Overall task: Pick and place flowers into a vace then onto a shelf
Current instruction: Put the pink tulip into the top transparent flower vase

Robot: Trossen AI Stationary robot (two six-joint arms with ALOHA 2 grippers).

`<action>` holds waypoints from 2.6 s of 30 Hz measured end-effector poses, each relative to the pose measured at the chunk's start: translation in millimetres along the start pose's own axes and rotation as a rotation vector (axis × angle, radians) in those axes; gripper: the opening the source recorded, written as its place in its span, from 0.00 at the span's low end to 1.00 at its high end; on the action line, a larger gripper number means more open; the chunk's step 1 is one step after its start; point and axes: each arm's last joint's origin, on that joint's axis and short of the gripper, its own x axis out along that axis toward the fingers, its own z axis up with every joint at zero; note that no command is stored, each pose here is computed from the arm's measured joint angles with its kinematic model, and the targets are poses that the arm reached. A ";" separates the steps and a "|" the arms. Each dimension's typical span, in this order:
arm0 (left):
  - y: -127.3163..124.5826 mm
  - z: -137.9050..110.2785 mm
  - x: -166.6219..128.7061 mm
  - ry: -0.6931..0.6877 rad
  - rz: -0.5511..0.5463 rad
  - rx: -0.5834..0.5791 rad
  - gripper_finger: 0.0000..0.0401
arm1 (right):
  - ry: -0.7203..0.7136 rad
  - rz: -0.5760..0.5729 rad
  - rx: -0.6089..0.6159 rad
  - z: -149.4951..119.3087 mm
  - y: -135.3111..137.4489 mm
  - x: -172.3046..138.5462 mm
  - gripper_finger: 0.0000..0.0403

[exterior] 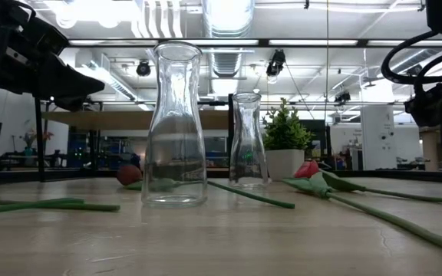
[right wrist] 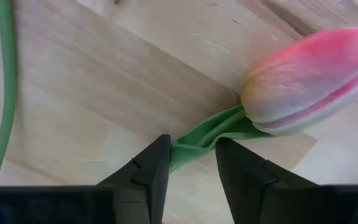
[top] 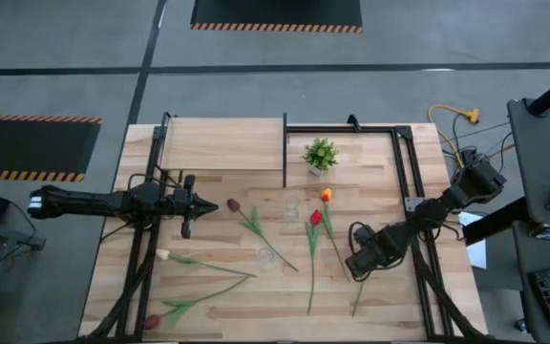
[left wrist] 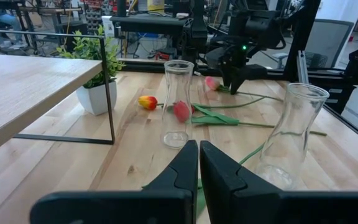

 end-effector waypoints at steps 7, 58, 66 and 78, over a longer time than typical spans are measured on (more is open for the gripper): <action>0.0 0.0 0.0 0.000 0.000 0.000 0.00 | 0.000 0.004 -0.026 0.0 0.3 0.1 0.17; -0.1 2.2 0.0 -0.022 -0.001 -0.001 0.00 | -1.017 0.456 -0.586 26.5 1.4 -107.2 0.02; -0.1 2.2 0.0 -0.022 -0.001 0.000 0.00 | -1.124 0.465 -0.678 31.3 8.0 -117.6 0.02; -0.1 2.2 0.0 -0.023 -0.001 -0.001 0.00 | -1.280 0.425 -0.745 47.0 13.1 -131.8 0.02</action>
